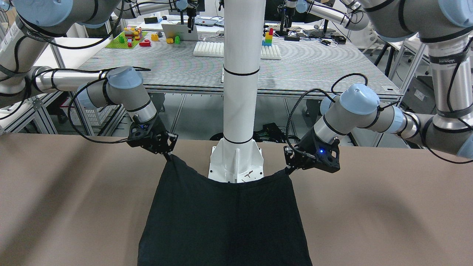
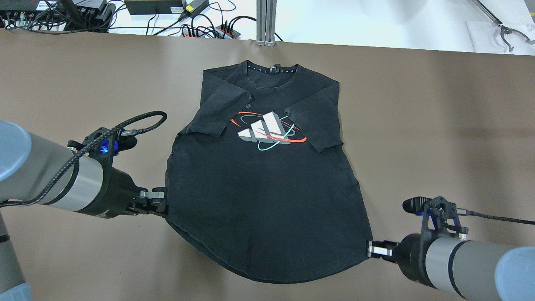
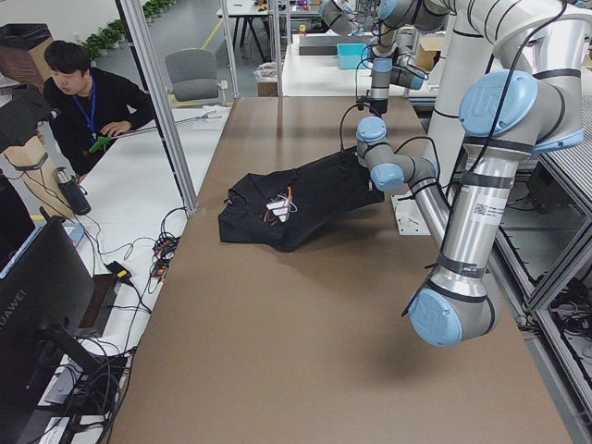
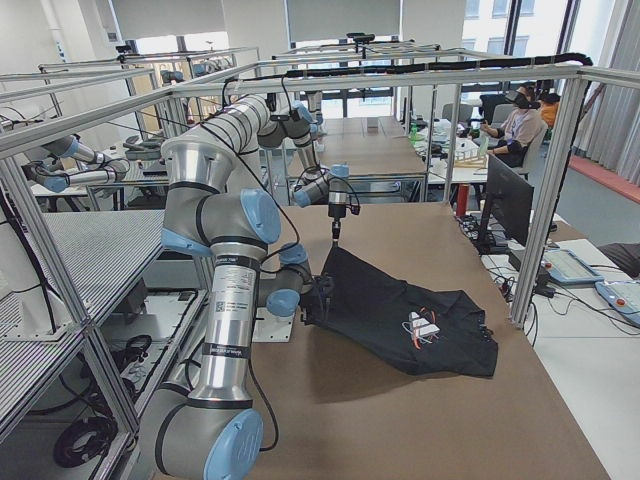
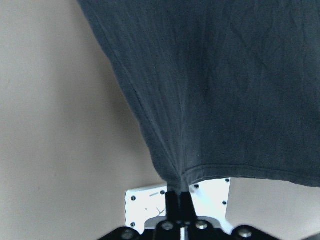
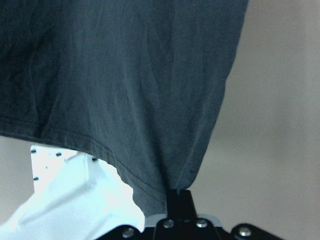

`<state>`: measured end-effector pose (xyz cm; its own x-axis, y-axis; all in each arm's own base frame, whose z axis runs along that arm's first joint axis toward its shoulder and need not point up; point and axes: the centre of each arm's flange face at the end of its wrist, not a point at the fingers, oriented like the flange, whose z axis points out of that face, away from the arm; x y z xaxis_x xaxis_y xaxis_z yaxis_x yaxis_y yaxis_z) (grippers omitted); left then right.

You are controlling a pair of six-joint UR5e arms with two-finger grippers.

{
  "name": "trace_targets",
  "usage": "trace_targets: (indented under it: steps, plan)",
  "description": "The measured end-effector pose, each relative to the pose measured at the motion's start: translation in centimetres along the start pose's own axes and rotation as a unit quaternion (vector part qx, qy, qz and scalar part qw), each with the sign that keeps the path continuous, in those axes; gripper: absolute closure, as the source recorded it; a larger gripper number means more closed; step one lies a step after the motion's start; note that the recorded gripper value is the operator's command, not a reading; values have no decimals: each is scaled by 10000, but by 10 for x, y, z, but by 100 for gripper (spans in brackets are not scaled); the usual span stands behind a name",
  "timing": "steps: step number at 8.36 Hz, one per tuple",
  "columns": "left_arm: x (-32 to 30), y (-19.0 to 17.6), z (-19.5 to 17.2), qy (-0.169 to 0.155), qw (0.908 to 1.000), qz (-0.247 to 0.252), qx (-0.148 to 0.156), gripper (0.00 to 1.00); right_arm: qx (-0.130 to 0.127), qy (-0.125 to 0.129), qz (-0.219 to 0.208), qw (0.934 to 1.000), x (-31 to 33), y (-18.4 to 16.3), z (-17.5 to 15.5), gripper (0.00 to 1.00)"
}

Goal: Fold clothes
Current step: 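Lift the hem with both grippers and fold it over toward the collar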

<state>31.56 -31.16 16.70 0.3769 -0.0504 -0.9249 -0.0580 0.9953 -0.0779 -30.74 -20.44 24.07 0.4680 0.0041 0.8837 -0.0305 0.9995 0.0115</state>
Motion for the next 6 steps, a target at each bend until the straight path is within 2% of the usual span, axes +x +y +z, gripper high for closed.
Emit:
trace_targets:
  steps: [1, 2, 3, 4, 5, 6]
  plan:
    - [-4, 26, -2, 68, 9992, 145, -356, 100, -582, 5, -192, 9981, -5, 33, -6, 100]
    - [-10, 54, -8, 114, 9976, 278, -623, 100, -1021, 59, -366, 9941, -9, 61, -14, 100]
    - [-17, 74, -19, 157, 9964, 363, -753, 100, -1247, 102, -470, 9910, -12, 77, -22, 100]
    - [-21, 82, -27, 173, 9962, 390, -761, 100, -1259, 146, -496, 9907, -13, 82, -28, 100]
    - [-23, 77, -29, 135, 9975, 362, -599, 100, -1010, 237, -447, 9936, -12, 75, -30, 100]
    - [-22, 61, -24, 62, 9991, 302, -298, 100, -677, 339, -331, 9966, -8, 61, -33, 100]
